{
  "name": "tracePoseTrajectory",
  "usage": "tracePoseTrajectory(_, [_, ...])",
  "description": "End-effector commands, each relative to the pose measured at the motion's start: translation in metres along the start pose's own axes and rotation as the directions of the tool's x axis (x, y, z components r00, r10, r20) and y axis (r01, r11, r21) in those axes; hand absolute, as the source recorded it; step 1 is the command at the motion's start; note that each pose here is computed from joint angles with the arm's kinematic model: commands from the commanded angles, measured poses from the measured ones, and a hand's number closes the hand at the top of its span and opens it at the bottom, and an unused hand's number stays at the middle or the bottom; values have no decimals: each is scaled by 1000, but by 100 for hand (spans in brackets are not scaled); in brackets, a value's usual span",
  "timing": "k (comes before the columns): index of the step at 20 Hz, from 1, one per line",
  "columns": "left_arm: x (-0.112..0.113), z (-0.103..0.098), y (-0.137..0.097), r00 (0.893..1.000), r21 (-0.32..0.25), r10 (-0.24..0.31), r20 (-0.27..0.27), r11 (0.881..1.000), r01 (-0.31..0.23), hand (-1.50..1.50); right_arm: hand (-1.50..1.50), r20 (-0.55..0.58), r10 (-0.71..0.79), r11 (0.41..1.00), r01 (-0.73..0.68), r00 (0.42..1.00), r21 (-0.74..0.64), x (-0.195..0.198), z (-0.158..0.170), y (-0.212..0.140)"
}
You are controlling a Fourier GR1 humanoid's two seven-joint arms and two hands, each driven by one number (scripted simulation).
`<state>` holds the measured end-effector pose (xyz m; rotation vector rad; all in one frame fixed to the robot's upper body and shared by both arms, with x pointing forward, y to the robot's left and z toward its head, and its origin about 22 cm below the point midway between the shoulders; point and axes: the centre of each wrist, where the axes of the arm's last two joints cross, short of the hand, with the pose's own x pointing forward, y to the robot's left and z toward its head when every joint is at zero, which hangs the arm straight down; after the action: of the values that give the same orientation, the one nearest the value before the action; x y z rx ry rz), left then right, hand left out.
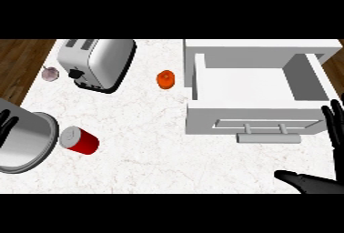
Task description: Pick up the can, place it into the drawer and close the drawer
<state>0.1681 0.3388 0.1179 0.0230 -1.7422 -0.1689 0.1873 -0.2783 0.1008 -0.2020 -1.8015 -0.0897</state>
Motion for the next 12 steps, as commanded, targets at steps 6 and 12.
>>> tracePoseTrajectory(6, [37,28,29,999,-7,2,-41,1000,-2,-150,-150,-34,11,1000,-12,999,-25,-8,32,-37])
tracePoseTrajectory(12, [39,32,27,995,44,83,-50,996,-81,-150,-150,-10,1,1000,-2,1000,-22,-9,35,-51])
